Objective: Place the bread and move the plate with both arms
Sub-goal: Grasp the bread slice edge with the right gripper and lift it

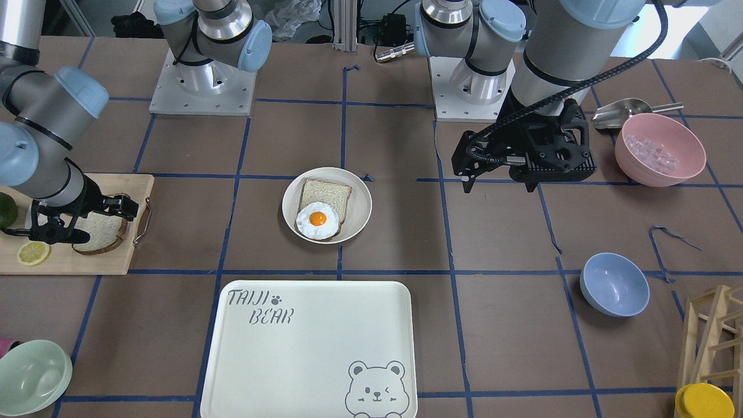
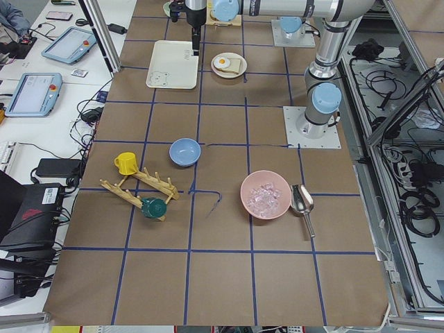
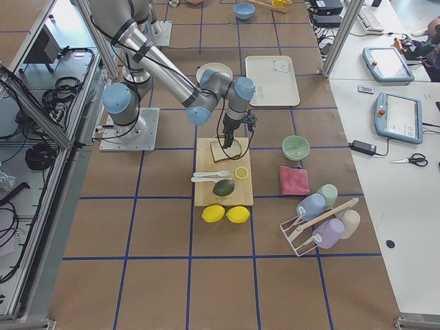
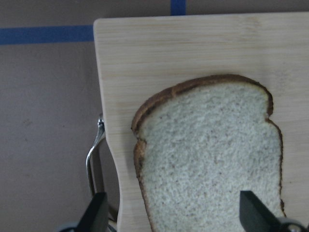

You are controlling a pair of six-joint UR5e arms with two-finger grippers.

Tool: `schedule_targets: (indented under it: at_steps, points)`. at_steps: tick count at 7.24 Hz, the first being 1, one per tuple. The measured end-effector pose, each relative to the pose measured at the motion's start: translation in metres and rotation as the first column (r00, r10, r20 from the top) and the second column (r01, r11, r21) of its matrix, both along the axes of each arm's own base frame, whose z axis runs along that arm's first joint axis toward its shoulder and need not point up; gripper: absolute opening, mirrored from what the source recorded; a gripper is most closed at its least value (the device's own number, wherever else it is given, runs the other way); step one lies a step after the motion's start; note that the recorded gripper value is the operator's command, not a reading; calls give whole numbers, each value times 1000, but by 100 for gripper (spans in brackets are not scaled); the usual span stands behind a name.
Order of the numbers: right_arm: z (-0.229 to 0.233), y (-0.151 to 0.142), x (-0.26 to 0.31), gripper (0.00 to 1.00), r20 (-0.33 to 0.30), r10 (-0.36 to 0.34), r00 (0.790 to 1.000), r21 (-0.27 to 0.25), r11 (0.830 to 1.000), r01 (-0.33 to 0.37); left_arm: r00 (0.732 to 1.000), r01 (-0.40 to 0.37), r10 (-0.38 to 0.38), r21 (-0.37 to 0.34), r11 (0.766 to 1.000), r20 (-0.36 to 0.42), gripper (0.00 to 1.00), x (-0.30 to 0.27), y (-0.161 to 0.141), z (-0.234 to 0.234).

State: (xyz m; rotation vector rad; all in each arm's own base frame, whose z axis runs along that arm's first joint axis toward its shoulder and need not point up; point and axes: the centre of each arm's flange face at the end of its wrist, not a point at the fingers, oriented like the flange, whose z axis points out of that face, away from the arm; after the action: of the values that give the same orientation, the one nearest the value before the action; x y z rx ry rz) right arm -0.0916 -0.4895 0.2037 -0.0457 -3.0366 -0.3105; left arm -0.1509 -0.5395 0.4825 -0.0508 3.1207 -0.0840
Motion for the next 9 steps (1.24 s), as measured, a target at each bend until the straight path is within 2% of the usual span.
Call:
schedule_targets:
  at_steps: [1,3,4,5,9]
  points:
    - [-5,-2,-1,51,-2,-1,1000,-1,1000,1,1000,0,0,0,1000,0,100,0,0,0]
    - [-9,-3,-1,47,-1,-5,1000,1,1000,5,1000,1,-1,1,1000,0,100,0,0,0]
    - [-12,-3,-2,30,2,-7,1000,5,1000,7,1000,1,-1,1,1000,0,100,0,0,-1]
    - [-13,-4,-2,0,2,-8,1000,7,1000,8,1000,0,0,1,1000,0,100,0,0,-1]
    - [-1,-15,-6,0,-7,-17,1000,-15,1000,17,1000,0,0,2,1000,0,100,0,0,-1]
